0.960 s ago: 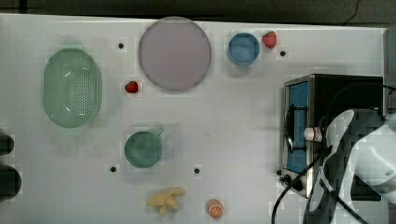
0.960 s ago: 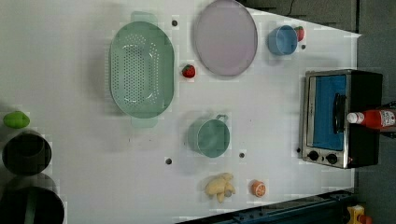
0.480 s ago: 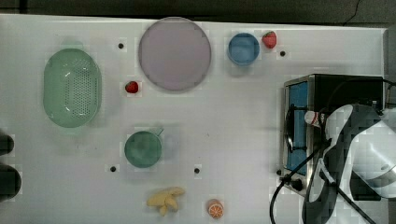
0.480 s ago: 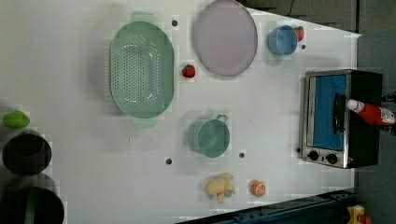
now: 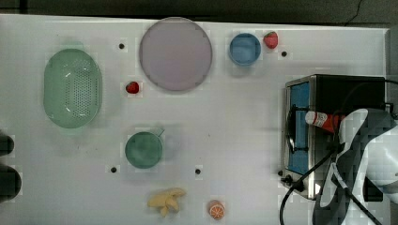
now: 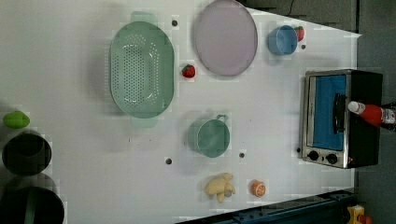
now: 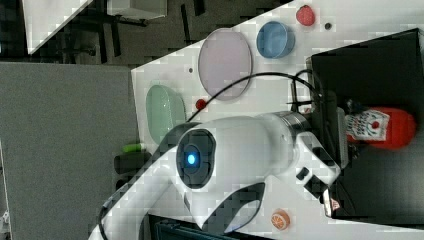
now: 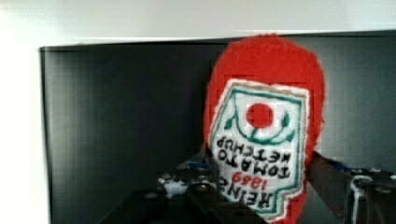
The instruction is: Pick Ketchup from oven and place it on table.
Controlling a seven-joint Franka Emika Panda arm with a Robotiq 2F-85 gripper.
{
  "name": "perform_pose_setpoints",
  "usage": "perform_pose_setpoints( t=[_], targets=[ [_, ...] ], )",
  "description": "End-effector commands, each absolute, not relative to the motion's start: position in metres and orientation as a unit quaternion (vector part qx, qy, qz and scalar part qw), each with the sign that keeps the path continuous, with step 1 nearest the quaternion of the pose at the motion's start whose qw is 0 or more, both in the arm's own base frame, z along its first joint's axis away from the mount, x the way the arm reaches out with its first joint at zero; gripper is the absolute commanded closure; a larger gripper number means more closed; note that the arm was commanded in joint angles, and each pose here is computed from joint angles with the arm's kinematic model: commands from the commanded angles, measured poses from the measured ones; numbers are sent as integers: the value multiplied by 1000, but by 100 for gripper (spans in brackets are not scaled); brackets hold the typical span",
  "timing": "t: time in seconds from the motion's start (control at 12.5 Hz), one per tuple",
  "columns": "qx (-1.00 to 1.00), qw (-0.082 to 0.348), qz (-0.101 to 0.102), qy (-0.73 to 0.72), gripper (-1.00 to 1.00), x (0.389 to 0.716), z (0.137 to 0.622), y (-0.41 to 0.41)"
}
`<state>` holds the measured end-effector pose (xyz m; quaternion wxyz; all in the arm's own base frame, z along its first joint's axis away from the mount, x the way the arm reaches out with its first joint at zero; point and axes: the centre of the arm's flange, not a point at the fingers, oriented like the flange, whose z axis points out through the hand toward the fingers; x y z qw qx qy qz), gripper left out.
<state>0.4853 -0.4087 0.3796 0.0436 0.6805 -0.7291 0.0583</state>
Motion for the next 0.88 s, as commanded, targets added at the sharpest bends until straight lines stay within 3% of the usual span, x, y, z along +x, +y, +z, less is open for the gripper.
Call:
perform_pose_setpoints(
  t=[0.08,0.48,0.88],
  targets=[
    [724,17,52,-687,-20,520,441,-357],
    [815,-19,12,-579,-20,568,508,-203],
    [889,-42,13,-457,-20,594,527,-40]
  ],
)
